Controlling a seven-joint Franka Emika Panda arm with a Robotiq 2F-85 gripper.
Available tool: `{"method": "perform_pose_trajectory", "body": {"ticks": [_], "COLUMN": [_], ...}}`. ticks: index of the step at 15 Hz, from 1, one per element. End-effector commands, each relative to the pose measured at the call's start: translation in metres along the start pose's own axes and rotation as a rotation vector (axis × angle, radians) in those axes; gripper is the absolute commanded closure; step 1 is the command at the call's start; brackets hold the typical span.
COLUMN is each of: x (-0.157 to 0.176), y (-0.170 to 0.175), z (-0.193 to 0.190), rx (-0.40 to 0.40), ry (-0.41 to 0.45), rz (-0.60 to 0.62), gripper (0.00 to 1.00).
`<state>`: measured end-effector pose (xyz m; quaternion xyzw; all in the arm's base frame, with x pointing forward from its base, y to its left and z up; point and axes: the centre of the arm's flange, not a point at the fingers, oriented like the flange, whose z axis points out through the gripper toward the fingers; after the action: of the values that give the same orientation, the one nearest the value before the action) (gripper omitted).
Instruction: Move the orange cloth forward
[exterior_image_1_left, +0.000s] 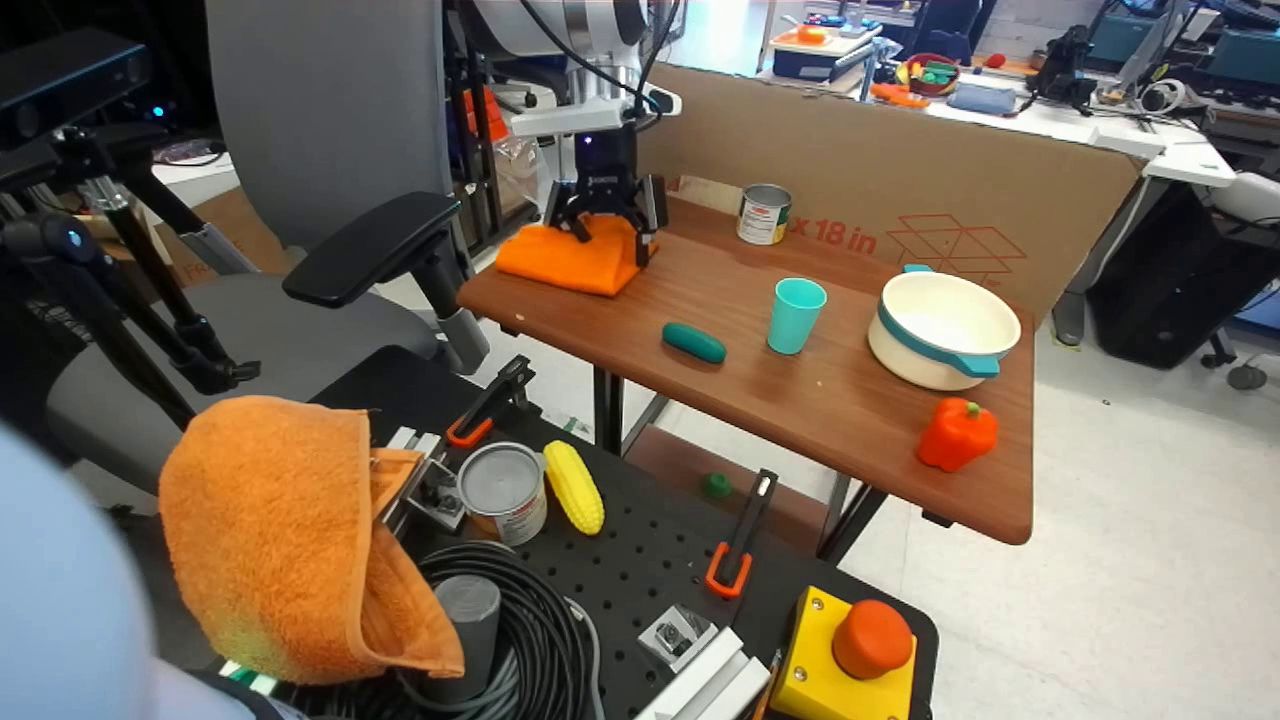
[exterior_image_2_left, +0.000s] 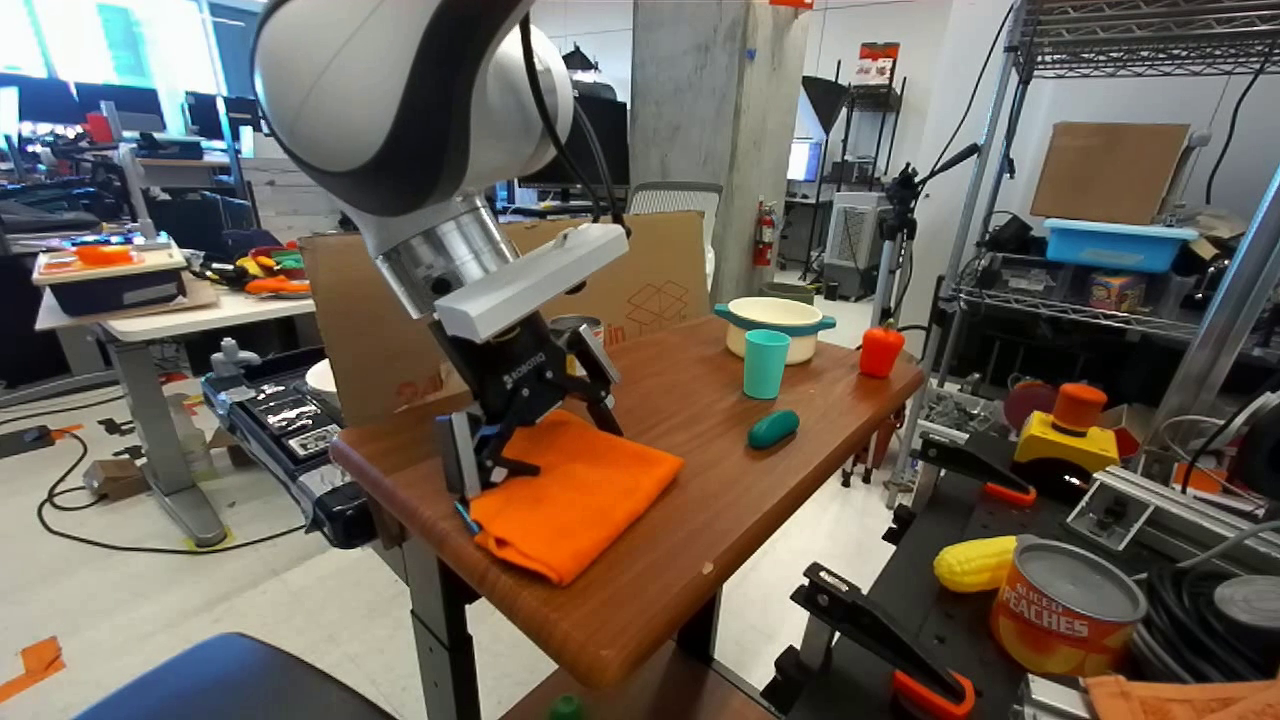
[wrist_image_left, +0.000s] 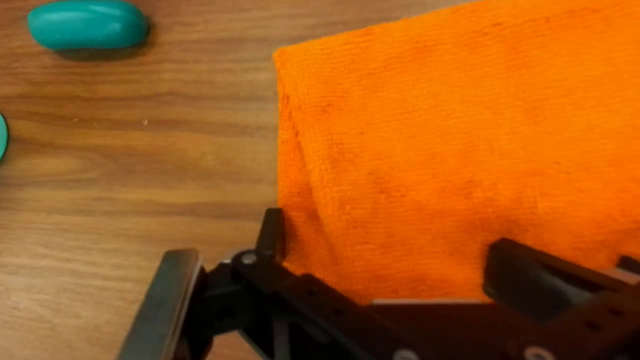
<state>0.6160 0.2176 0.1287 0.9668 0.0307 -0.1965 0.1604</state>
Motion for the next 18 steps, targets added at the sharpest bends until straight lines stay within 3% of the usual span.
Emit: {"method": "perform_pose_trajectory", "body": {"ticks": [1,4,8,11,13,18], "x": [-0.04,-0.058,-0.064,-0.062,-0.066,-0.129], "y": [-0.023,-0.029,-0.032,-0.029,-0.028,-0.009], "z": [0.033,0.036,0.025,0.013,0.0,-0.062], "rx": [-0.075,-0.114,-0.14,-0.132,-0.106,-0.058], "ry": [-0.093,-0.096,-0.027,0.03,0.022,-0.031], "rz": [-0.108,-0.149,-0.145,-0.121,-0.099,-0.132], "gripper": [0.0,0.0,0.0,0.0,0.0,0.0]}}
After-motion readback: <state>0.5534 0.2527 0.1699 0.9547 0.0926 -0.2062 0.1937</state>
